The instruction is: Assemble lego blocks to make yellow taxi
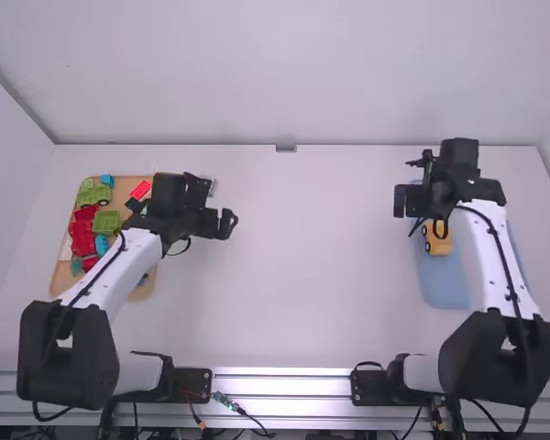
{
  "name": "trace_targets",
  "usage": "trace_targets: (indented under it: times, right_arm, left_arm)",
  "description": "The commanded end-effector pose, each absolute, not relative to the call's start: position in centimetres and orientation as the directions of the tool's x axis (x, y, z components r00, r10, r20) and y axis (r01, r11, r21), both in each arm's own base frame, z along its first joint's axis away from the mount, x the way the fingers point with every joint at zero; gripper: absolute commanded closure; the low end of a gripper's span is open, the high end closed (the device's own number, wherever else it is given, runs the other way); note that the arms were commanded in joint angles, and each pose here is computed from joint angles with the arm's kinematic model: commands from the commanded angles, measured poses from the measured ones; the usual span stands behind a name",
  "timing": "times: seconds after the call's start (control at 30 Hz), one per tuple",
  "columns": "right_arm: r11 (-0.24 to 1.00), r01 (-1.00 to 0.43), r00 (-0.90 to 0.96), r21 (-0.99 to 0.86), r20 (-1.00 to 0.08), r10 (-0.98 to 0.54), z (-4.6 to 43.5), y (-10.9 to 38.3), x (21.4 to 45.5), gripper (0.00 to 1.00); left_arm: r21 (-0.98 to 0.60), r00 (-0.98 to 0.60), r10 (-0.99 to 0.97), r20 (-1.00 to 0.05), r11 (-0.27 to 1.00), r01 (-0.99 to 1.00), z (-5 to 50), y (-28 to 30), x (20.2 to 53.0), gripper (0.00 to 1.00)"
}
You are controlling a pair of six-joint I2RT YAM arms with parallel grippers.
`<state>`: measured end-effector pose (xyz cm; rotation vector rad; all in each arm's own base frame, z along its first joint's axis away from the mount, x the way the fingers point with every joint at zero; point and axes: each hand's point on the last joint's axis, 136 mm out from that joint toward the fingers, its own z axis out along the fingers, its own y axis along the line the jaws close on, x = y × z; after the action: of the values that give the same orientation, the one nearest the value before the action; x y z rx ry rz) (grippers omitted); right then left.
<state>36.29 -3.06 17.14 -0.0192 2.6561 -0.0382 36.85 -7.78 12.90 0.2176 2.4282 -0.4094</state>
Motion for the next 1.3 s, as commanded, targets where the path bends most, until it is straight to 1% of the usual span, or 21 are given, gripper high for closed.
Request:
trace_targets:
  times: [0.0, 0.2, 0.43, 0.63, 0.87, 1.1, 1.17, 1.27]
  right_arm:
    - [1.000, -0.010, -0.863, -0.024, -0.505, -0.021, 18.5, -2.0, 36.2, 0.03]
    - [1.000, -0.014, -0.826, 0.010, -0.564, -0.006, 19.1, 0.3, 35.9, 0.10]
    - [1.000, -0.010, -0.768, 0.012, -0.640, 0.000, 19.9, 0.3, 35.4, 0.19]
    - [1.000, -0.012, -0.694, 0.011, -0.720, 0.000, 20.8, 0.3, 34.6, 0.30]
    - [1.000, -0.013, -0.591, 0.009, -0.807, 0.000, 21.7, 0.3, 33.6, 0.44]
    - [1.000, -0.014, -0.441, 0.007, -0.897, 0.000, 22.7, 0.3, 32.0, 0.61]
    - [1.000, -0.015, -0.412, 0.007, -0.911, 0.000, 22.8, 0.3, 31.7, 0.64]
    - [1.000, -0.015, -0.329, 0.005, -0.944, 0.000, 23.2, 0.3, 30.9, 0.73]
  left_arm:
    - [-0.207, -0.740, 0.020, -0.672, 0.955, 0.214, 14.9, -6.5, 37.3, 0.02]
    - [-0.133, -0.687, 0.000, -0.727, 0.981, 0.141, 15.4, -3.3, 37.2, 0.10]
    - [-0.057, -0.609, 0.000, -0.793, 0.996, 0.074, 16.3, -1.6, 36.5, 0.20]
    - [0.000, -0.512, 0.000, -0.859, 1.000, 0.000, 17.3, 0.0, 35.3, 0.32]
    - [0.000, -0.506, 0.000, -0.862, 1.000, 0.000, 15.4, 0.0, 32.3, 0.46]
    - [0.000, -0.506, 0.000, -0.862, 1.000, 0.000, 12.3, 0.0, 28.7, 0.64]
    - [0.000, -0.506, 0.000, -0.862, 1.000, 0.000, 11.7, 0.0, 28.2, 0.67]
    - [0.000, -0.506, 0.000, -0.862, 1.000, 0.000, 9.9, 0.0, 26.7, 0.75]
